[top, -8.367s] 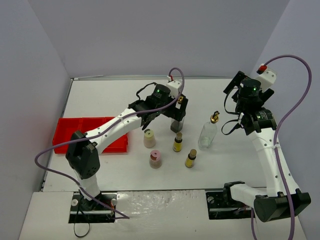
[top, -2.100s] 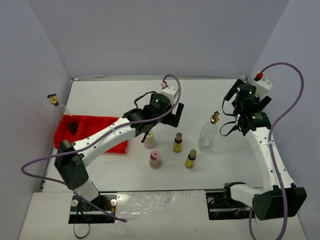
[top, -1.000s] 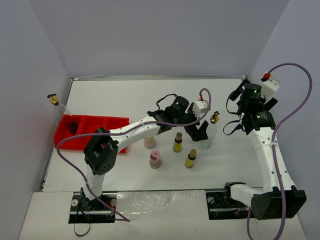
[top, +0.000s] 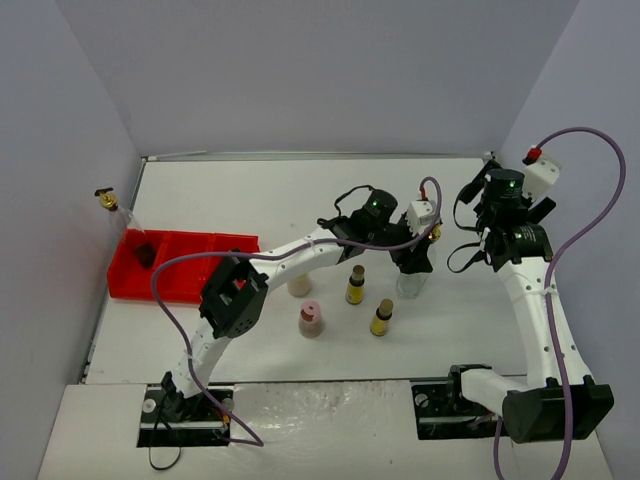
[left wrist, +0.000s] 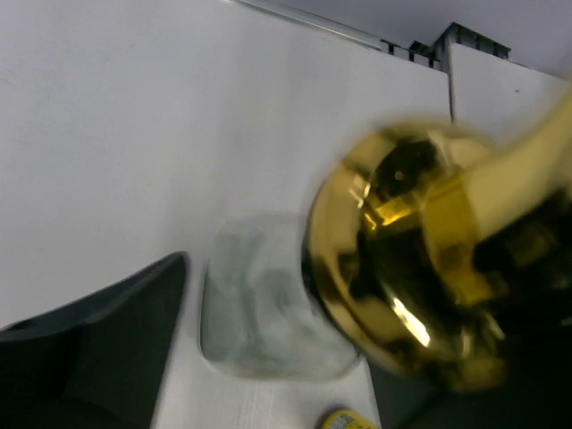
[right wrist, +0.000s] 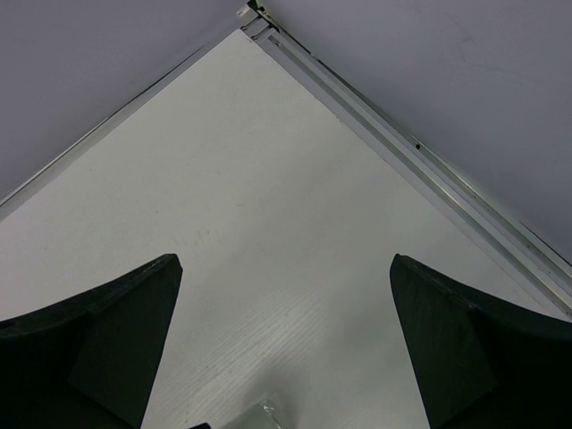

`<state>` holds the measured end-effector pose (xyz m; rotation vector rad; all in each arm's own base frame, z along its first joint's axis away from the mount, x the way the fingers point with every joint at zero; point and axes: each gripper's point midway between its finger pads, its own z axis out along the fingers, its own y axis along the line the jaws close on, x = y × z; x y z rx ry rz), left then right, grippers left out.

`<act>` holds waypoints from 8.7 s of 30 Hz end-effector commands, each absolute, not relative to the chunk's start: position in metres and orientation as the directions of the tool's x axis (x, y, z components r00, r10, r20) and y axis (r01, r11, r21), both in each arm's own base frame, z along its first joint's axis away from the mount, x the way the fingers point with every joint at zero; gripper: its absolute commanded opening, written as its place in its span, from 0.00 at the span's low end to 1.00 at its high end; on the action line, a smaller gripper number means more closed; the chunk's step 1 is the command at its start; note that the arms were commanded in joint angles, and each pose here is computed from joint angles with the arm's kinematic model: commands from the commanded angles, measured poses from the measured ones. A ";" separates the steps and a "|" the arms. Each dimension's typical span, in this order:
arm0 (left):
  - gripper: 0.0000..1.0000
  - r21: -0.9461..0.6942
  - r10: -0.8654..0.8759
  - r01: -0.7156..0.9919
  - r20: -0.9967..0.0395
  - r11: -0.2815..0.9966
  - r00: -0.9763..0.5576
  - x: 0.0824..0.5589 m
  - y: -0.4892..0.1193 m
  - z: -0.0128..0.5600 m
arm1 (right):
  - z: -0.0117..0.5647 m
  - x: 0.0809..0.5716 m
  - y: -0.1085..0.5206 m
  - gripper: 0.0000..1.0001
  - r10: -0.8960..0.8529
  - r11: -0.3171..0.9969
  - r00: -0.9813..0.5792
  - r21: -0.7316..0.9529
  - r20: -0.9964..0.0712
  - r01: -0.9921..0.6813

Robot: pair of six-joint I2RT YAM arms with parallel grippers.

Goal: Organize the condiment bottles

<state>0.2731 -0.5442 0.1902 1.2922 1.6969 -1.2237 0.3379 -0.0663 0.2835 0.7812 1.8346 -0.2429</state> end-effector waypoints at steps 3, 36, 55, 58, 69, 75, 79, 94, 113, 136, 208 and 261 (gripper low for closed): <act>0.00 -0.190 0.220 0.982 -0.957 0.025 -0.190 0.270 -0.553 0.255 | 0.316 0.336 -0.075 1.00 0.387 0.743 -0.110 0.240 -0.915 0.625; 0.00 0.148 0.130 0.608 -0.989 0.780 0.074 0.395 -0.375 0.421 | 0.312 0.330 -0.083 1.00 0.408 0.701 -0.085 0.253 -0.909 0.666; 0.00 0.069 0.038 -0.266 -0.992 0.962 -0.120 0.342 -0.066 0.423 | 0.266 0.357 -0.051 1.00 0.447 0.793 -0.195 0.285 -0.873 0.538; 0.00 0.041 -0.001 -0.364 -0.994 0.930 -0.113 0.312 -0.029 0.411 | 0.256 0.359 -0.045 1.00 0.451 0.808 -0.215 0.295 -0.866 0.510; 0.00 0.023 -0.076 -0.603 -0.987 0.797 -0.139 0.260 0.046 0.364 | 0.243 0.368 -0.019 1.00 0.471 0.849 -0.264 0.351 -0.842 0.395; 0.00 -0.007 -0.114 -0.682 -0.987 0.731 -0.112 0.253 0.068 0.347 | 0.242 0.370 -0.013 1.00 0.476 0.855 -0.271 0.368 -0.837 0.366; 0.00 -0.039 -0.146 -0.729 -0.986 0.684 -0.085 0.255 0.086 0.335 | 0.240 0.370 -0.011 1.00 0.480 0.856 -0.275 0.375 -0.833 0.356; 0.00 -0.184 -0.288 -0.756 -0.957 0.628 -0.006 0.287 0.144 0.310 | 0.236 0.372 -0.001 1.00 0.480 0.863 -0.293 0.385 -0.827 0.327; 0.00 -0.260 -0.308 -0.691 -0.950 0.674 0.056 0.341 0.154 0.300 | 0.239 0.369 -0.002 1.00 0.477 0.864 -0.278 0.386 -0.834 0.324; 0.00 -0.187 -0.293 -0.728 -0.956 0.660 -0.020 0.339 0.164 0.248 | 0.222 0.371 -0.001 1.00 0.485 0.860 -0.287 0.391 -0.826 0.329; 0.90 -0.183 -0.263 -0.194 -0.776 0.964 -0.574 0.278 -0.084 0.232 | 0.218 0.378 0.005 1.00 0.491 0.854 -0.292 0.388 -0.821 0.346; 0.00 -0.097 0.122 0.270 -0.715 0.958 -0.689 0.304 -0.262 0.152 | 0.205 0.367 0.011 1.00 0.417 0.873 -0.334 0.271 -0.845 0.406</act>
